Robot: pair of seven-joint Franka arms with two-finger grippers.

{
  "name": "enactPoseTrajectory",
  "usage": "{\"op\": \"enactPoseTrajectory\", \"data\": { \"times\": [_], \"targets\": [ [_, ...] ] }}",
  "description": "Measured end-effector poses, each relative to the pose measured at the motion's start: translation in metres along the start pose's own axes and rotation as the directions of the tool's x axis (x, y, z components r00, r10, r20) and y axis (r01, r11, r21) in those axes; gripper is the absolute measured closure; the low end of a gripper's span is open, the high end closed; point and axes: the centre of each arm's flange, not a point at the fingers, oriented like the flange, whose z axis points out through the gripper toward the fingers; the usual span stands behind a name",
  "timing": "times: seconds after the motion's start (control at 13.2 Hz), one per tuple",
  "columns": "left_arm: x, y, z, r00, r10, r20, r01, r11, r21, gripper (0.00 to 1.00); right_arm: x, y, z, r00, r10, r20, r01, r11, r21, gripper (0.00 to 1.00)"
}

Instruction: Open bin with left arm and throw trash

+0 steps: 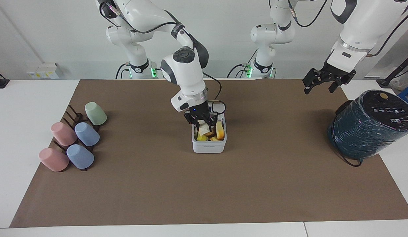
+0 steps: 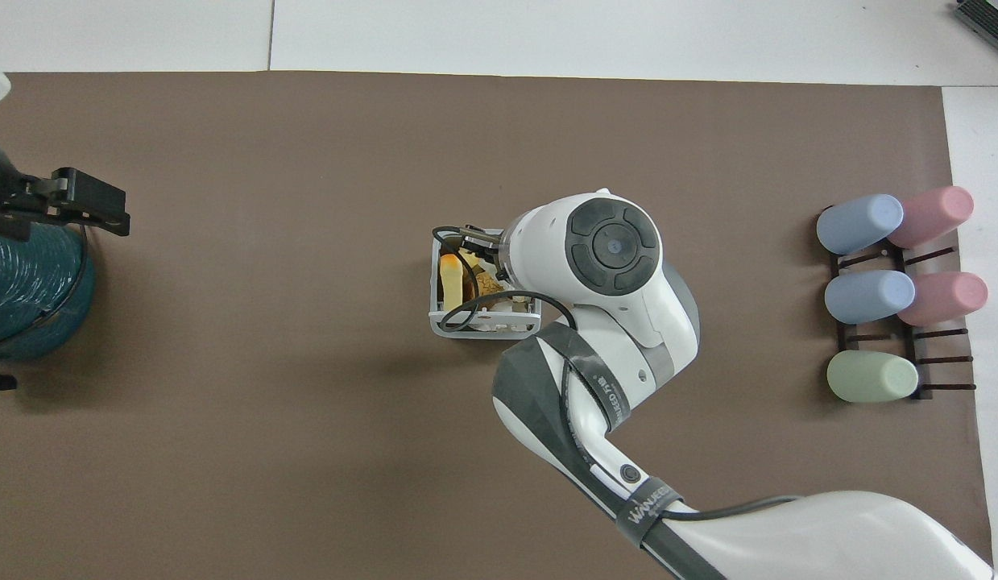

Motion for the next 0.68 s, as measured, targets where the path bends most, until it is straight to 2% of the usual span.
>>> {"op": "enactPoseTrajectory", "data": {
  "times": [0.08, 0.23, 0.46, 0.68],
  "targets": [
    [0.001, 0.0, 0.001, 1.0, 0.0, -0.003, 0.0, 1.0, 0.0, 0.0, 0.002, 0.0, -0.002, 1.0, 0.002, -0.003, -0.002, 1.0, 0.002, 0.19],
    [0.001, 0.0, 0.001, 1.0, 0.0, -0.007, 0.0, 1.0, -0.001, 0.0, 0.007, 0.002, -0.008, 1.0, 0.01, -0.014, -0.01, 1.0, 0.007, 0.0],
    [0.005, 0.0, 0.01, 1.0, 0.0, -0.024, 0.0, 1.0, -0.001, 0.0, 0.016, 0.007, -0.023, 0.999, 0.022, -0.039, -0.022, 1.0, 0.019, 0.0],
    [0.003, -0.001, 0.019, 0.999, -0.002, -0.032, 0.002, 1.0, 0.0, 0.0, 0.052, 0.036, -0.051, 0.996, 0.016, -0.091, -0.014, 1.0, 0.023, 0.0]
  ]
}}
